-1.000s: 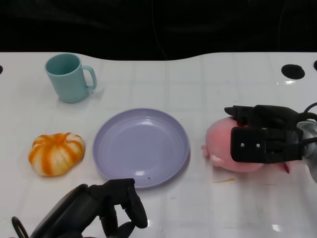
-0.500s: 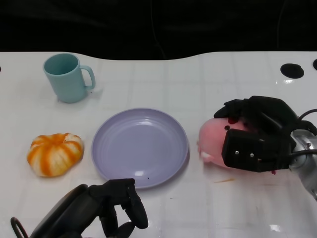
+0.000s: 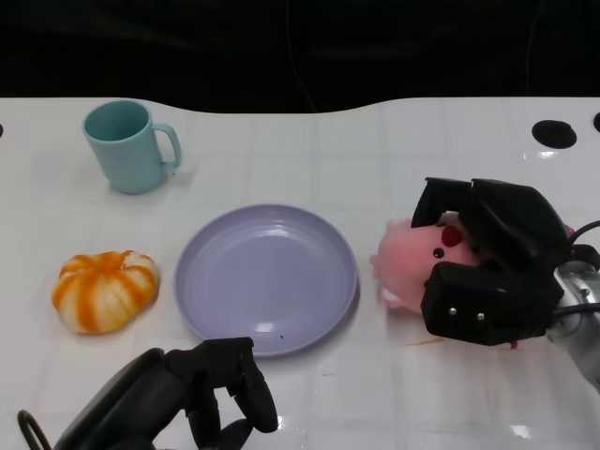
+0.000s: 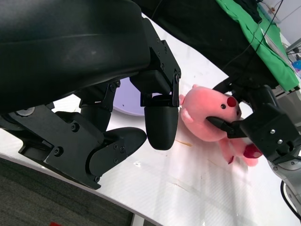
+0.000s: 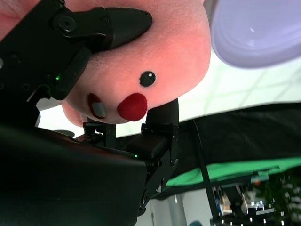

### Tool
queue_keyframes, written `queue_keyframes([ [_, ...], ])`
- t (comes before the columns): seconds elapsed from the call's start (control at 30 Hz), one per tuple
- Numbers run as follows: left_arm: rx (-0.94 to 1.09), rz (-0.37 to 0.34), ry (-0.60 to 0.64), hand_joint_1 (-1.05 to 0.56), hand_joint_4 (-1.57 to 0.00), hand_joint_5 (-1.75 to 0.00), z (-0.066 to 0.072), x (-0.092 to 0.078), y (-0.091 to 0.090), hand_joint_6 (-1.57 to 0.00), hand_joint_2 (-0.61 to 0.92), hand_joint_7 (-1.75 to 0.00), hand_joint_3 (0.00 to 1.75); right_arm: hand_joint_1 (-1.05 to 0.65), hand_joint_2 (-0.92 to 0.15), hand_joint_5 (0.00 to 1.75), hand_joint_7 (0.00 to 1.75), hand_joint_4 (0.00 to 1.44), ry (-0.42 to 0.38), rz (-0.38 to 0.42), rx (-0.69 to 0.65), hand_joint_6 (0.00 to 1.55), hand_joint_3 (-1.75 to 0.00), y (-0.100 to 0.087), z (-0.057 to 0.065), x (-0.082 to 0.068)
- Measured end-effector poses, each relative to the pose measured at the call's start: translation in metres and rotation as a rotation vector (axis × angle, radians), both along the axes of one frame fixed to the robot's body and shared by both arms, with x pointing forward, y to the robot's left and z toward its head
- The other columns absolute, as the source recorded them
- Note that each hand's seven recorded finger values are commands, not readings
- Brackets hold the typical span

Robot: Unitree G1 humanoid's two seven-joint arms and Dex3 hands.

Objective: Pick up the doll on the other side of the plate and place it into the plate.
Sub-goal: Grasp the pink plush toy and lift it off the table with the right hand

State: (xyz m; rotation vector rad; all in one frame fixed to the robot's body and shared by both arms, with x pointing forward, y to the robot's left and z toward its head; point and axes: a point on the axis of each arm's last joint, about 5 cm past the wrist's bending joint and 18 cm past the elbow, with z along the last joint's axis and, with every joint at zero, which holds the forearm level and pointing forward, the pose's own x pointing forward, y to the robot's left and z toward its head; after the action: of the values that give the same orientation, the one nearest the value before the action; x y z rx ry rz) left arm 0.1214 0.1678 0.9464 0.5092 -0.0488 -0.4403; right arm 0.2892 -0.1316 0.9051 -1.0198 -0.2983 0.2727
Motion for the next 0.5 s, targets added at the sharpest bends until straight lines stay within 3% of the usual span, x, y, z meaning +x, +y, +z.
queue_keyframes([
  [0.23,0.007,-0.001,0.006,-0.19,-0.67,-1.75,-0.001,0.001,0.001,-0.64,0.60,-1.38,1.05,-0.12,-0.37,1.75,1.75,0.94,-0.058,0.022,0.110,0.73,-1.30,0.000,0.005,-0.001],
  [0.5,0.010,-0.009,0.018,-0.19,-0.68,-1.73,-0.006,0.003,0.000,-0.66,0.59,-1.37,1.04,-0.14,-0.29,1.75,1.75,0.98,-0.139,0.092,0.212,0.75,-1.46,0.015,0.020,-0.002],
])
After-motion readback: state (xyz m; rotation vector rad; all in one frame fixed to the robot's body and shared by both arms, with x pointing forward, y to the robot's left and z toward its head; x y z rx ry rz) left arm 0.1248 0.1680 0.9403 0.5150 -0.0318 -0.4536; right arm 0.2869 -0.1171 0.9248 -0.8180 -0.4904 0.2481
